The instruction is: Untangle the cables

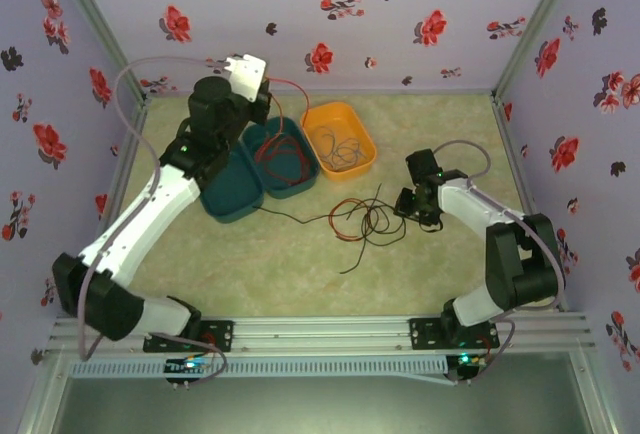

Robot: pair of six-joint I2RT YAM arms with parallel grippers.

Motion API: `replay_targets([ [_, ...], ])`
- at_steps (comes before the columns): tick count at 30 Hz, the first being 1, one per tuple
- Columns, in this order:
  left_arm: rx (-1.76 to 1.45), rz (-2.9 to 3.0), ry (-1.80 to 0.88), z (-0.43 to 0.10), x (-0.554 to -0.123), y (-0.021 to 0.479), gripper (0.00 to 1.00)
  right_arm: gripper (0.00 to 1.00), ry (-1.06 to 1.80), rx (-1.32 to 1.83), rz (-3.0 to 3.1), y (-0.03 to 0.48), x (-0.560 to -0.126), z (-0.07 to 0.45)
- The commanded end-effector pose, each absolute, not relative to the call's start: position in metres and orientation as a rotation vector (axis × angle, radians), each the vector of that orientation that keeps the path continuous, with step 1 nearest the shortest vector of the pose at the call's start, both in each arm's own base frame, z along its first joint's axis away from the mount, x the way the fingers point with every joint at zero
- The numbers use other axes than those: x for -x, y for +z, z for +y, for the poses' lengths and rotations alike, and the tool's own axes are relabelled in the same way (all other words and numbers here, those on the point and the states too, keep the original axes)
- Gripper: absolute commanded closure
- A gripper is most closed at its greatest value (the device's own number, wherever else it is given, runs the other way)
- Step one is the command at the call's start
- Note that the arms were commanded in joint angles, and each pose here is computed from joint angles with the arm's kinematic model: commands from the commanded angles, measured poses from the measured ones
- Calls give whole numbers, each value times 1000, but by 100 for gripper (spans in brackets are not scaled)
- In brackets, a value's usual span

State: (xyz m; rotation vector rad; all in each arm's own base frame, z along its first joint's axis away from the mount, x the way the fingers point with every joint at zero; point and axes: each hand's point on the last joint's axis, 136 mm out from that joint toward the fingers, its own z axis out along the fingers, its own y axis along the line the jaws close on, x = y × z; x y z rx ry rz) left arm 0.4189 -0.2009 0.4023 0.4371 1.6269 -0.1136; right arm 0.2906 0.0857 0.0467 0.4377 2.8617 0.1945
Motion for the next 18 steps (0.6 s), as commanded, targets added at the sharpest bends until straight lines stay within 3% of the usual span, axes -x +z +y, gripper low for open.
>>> replay_targets([
  [1,-441,1590,-133,-202,-444,408,100,52,189,-457,2848,47,-289,82],
  [9,-439,1669,-129,-198,-495,363,100,52,194,-471,2860,41,-290,84],
  [18,-362,1830,-214,-200,-513,303,100,52,191,-477,2876,37,-290,84],
])
